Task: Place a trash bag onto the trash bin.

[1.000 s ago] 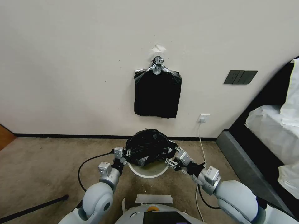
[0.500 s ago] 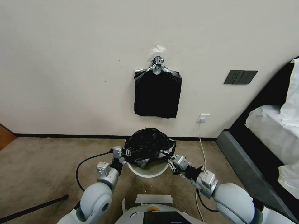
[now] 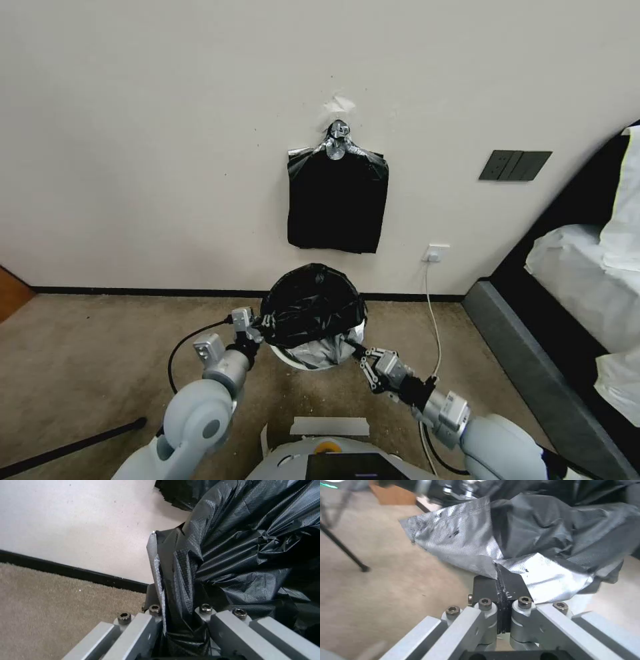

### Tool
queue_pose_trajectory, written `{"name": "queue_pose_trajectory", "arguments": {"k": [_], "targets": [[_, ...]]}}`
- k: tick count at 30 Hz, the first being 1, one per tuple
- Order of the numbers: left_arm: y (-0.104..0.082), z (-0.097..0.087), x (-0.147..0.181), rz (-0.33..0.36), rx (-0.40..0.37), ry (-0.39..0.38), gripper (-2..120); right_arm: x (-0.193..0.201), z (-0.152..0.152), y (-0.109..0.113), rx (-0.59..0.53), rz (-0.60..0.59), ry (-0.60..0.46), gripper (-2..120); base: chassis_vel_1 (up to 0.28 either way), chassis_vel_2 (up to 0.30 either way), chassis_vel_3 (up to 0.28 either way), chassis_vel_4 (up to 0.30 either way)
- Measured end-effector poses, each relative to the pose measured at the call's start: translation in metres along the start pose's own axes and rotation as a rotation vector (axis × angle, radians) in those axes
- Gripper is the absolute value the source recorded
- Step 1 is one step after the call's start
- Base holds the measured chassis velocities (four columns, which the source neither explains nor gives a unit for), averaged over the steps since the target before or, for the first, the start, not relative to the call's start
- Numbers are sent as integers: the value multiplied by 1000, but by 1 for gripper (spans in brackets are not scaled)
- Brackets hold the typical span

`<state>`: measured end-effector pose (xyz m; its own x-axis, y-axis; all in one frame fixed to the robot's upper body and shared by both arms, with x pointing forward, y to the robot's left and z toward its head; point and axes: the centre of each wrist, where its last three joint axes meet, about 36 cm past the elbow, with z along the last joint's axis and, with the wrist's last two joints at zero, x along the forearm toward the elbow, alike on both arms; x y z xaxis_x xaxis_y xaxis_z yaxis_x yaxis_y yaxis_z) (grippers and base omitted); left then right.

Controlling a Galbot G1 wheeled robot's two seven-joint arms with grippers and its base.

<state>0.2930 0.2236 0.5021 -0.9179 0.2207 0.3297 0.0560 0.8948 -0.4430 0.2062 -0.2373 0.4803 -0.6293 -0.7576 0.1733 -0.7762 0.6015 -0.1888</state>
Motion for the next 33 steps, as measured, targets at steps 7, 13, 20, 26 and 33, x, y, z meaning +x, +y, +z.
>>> {"name": "queue_pose_trajectory", "arguments": {"k": [7,13,20,26,33], "targets": [[-10,-4,7,-2,93,37,3,-5,28,17,-28,-58,-5,0,0,0,0,0],[-14,-6,11,-5,138,69,3,-11,60,21,-29,-41,42,0,0,0,0,0],[-17,-9,19,-13,154,111,3,-19,90,14,-29,66,117,0,0,0,0,0],[-16,-7,22,-31,147,139,3,-22,99,8,-23,130,162,0,0,0,0,0],[-14,-4,19,-43,155,133,3,-21,98,10,-35,141,156,18,0,0,0,0]]}}
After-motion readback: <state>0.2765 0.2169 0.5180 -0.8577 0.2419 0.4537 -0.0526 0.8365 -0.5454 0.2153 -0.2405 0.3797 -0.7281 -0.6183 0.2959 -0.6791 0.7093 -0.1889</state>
